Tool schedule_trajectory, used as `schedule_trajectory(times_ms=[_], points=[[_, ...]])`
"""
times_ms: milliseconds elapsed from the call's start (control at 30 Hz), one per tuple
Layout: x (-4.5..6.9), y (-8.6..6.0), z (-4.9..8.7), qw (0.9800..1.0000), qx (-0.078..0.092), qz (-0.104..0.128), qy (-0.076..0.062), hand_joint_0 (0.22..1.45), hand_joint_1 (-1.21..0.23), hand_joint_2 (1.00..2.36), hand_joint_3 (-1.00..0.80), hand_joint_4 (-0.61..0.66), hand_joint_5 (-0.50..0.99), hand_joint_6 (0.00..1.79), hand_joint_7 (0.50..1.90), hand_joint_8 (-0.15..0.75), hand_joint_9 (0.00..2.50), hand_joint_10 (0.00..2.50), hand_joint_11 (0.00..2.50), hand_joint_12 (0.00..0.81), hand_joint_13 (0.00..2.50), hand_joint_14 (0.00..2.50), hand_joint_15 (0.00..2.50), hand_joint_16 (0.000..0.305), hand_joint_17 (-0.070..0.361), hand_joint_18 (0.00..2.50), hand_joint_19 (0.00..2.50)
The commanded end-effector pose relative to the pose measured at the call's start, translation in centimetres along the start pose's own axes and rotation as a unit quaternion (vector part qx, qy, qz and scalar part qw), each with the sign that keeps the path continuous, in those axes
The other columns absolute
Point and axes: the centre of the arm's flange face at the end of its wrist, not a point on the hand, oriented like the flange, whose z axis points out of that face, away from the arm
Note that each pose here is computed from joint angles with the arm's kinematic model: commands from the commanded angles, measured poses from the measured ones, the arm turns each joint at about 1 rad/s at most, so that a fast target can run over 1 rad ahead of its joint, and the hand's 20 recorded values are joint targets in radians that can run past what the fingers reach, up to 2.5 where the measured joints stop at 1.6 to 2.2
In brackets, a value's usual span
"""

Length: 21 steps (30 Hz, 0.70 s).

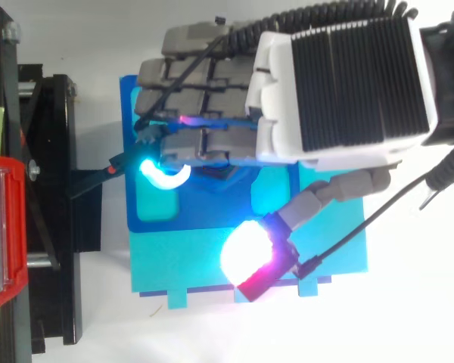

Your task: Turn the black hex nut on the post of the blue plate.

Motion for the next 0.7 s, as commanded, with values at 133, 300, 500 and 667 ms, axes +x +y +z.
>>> schedule_trajectory(times_ms=[133, 300, 500, 667], points=[[0.6, 1.8, 0.6, 1.0000, 0.002, -0.002, 0.006, 0.48, -0.28, 1.00, -0.50, 0.26, -0.17, 0.50, 0.81, 0.304, 0.39, 0.00, 0.00, 0.414, 0.33, 0.00, 0.05, 0.053, 0.119, 0.21, 0.20], [1.4, 2.8, 0.6, 0.9998, 0.004, -0.003, 0.017, 0.48, -0.28, 1.00, -0.50, 0.27, -0.17, 0.50, 0.83, 0.304, 0.39, 0.00, 0.00, 0.414, 0.33, 0.00, 0.05, 0.053, 0.119, 0.21, 0.20], [1.8, 3.1, 0.5, 0.9996, 0.005, -0.004, 0.027, 0.48, -0.28, 1.00, -0.50, 0.27, -0.17, 0.50, 0.85, 0.304, 0.39, 0.00, 0.00, 0.414, 0.33, 0.00, 0.05, 0.053, 0.119, 0.21, 0.19], [1.9, 2.9, 0.3, 0.9994, 0.007, -0.003, 0.033, 0.48, -0.28, 1.00, -0.50, 0.27, -0.17, 0.50, 0.86, 0.303, 0.39, 0.00, 0.00, 0.414, 0.33, 0.00, 0.05, 0.053, 0.119, 0.21, 0.19]])
